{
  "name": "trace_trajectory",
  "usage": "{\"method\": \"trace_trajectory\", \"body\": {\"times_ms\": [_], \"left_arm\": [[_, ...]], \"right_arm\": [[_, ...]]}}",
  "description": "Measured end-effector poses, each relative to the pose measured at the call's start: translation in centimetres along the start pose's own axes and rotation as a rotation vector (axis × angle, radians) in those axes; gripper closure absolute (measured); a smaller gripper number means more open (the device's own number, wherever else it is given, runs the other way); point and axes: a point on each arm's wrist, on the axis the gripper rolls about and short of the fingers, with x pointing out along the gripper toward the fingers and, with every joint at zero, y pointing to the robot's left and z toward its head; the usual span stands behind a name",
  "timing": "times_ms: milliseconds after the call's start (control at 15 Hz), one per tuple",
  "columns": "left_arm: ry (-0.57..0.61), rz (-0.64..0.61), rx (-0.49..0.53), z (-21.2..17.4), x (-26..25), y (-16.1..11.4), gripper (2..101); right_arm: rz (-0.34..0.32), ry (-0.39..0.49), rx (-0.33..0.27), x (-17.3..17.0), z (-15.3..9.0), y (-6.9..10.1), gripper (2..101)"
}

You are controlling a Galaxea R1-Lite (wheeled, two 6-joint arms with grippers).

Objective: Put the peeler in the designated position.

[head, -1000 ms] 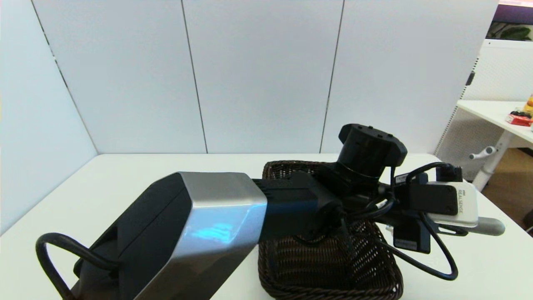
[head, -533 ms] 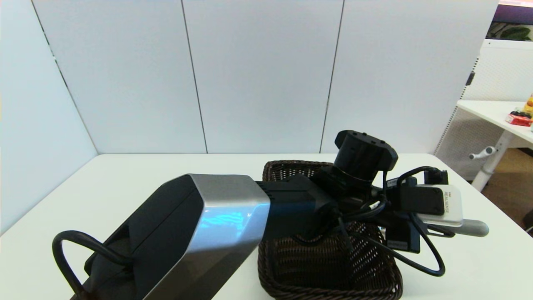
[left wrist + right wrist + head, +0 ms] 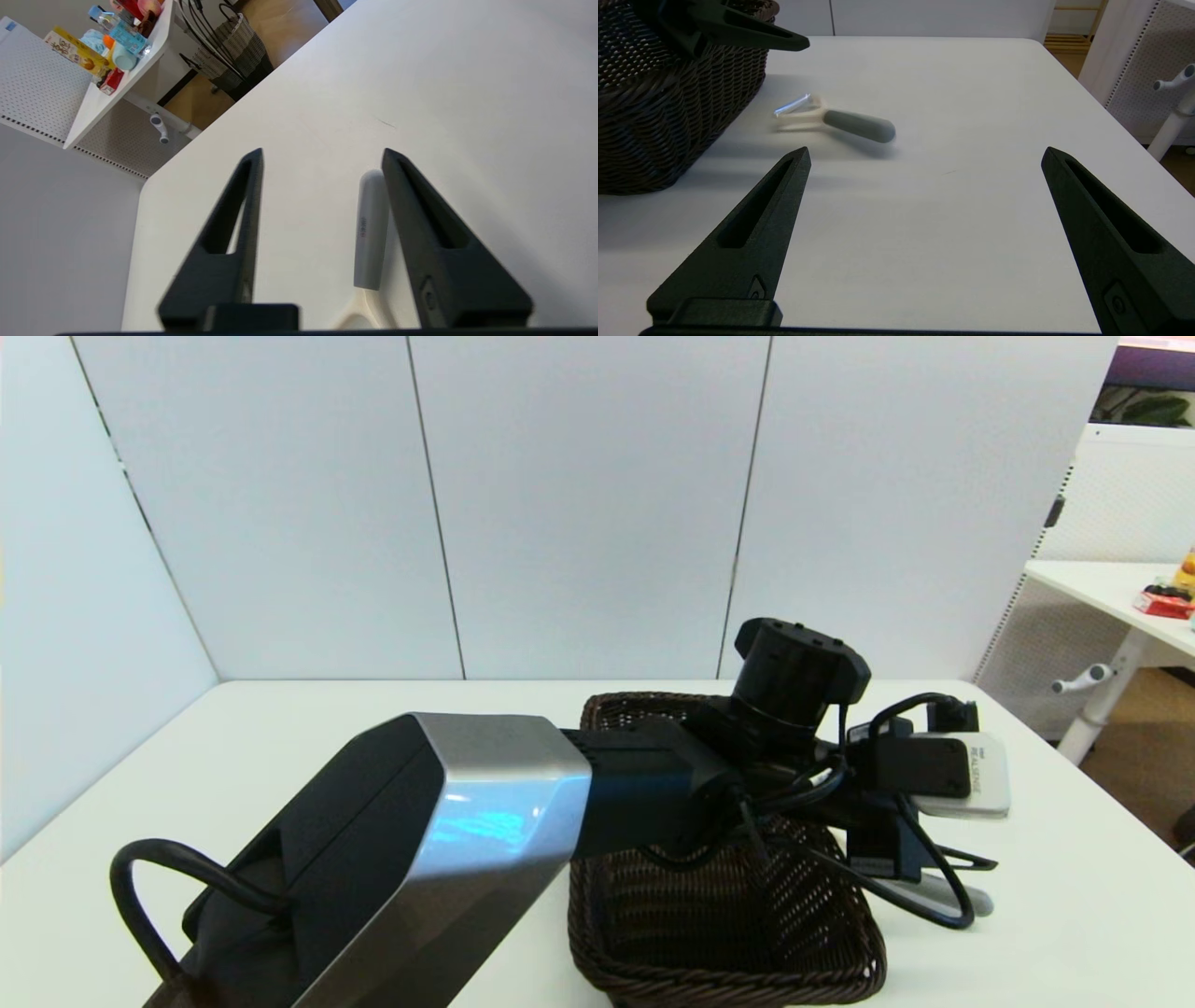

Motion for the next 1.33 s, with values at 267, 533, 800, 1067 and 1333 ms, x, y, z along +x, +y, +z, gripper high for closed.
{"method": "trace_trajectory", "body": {"times_ms": [267, 533, 800, 1067, 1333], "left_arm": [[0.010, 0.005, -0.001, 1.2, -1.0, 0.6, 31.7], [0.093, 0.038, -0.028, 4.3, -4.0, 2.0, 21.3], [0.373, 0.168, -0.135, 8.1, -13.5, 4.4, 14.9], [0.750, 0.320, -0.407, 7.7, -25.0, 3.3, 11.0], [0.898, 0.477, -0.686, 7.1, -32.4, -1.3, 8.7]], "right_arm": [[0.000, 0.001, 0.000, 0.0, 0.0, 0.0, 4.3], [0.000, 0.001, 0.000, 0.0, 0.0, 0.0, 4.3], [0.000, 0.001, 0.000, 0.0, 0.0, 0.0, 4.3], [0.000, 0.001, 0.000, 0.0, 0.0, 0.0, 4.3], [0.000, 0.000, 0.000, 0.0, 0.0, 0.0, 4.3]]}}
